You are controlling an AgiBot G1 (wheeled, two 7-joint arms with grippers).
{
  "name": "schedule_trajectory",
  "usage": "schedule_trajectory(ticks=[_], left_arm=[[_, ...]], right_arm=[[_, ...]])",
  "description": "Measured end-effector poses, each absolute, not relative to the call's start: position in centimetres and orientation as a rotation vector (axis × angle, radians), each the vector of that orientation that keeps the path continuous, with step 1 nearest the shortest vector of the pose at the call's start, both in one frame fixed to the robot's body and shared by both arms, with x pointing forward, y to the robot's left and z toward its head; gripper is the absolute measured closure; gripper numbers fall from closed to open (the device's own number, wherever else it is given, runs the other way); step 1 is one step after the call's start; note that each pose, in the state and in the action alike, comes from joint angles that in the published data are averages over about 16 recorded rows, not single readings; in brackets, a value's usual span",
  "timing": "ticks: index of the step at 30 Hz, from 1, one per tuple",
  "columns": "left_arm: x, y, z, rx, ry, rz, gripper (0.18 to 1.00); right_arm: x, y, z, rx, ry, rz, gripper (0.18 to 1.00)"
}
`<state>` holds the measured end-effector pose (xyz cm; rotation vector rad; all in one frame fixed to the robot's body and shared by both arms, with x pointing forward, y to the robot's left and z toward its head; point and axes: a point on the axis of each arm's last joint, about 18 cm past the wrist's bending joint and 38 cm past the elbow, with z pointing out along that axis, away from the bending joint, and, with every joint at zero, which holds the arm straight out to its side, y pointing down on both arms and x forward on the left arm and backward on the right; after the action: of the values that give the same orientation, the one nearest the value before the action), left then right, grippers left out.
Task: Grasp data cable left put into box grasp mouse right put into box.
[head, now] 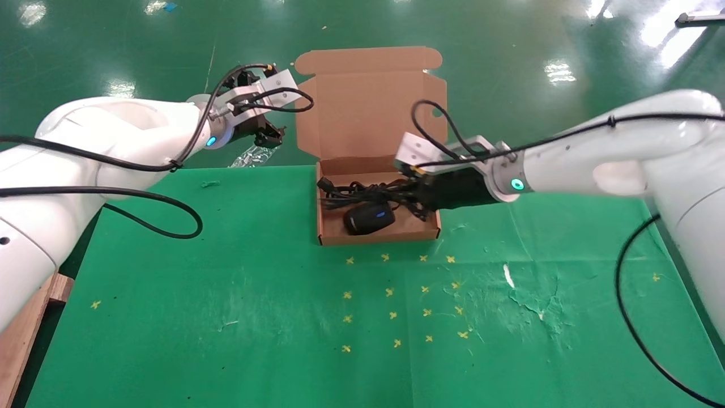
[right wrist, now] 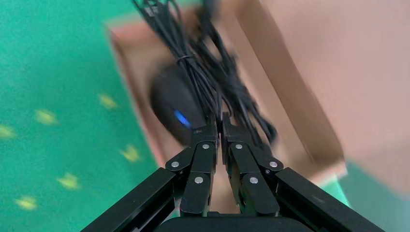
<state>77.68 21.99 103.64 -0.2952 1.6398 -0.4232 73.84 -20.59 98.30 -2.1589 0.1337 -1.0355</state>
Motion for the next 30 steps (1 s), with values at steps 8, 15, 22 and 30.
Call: schedule_trajectory(ticks=[8,15,22,30], left_arm=[[77.7,22.1,103.7,-0.297,1.638,-0.422,0.19],[77.7,22.0,103.6,-0.296,1.639,-0.423,0.184],[77.7,22.0,103.6,-0.295,1.64,-0.424,0.184],[77.7,22.0,103.6,-0.295,1.64,-0.424,0.184]], right_arm=[[74.9,-21.4,96.8,-2.175,0.197,-1.068,0.972],[74.7,-21.4,97.1,-2.16,0.19,-1.06,0.929],[74.1,-21.6,97.3,-2.108,0.183,-1.028,0.841],[72.6,-22.8,97.3,-1.995,0.183,-0.964,0.684]])
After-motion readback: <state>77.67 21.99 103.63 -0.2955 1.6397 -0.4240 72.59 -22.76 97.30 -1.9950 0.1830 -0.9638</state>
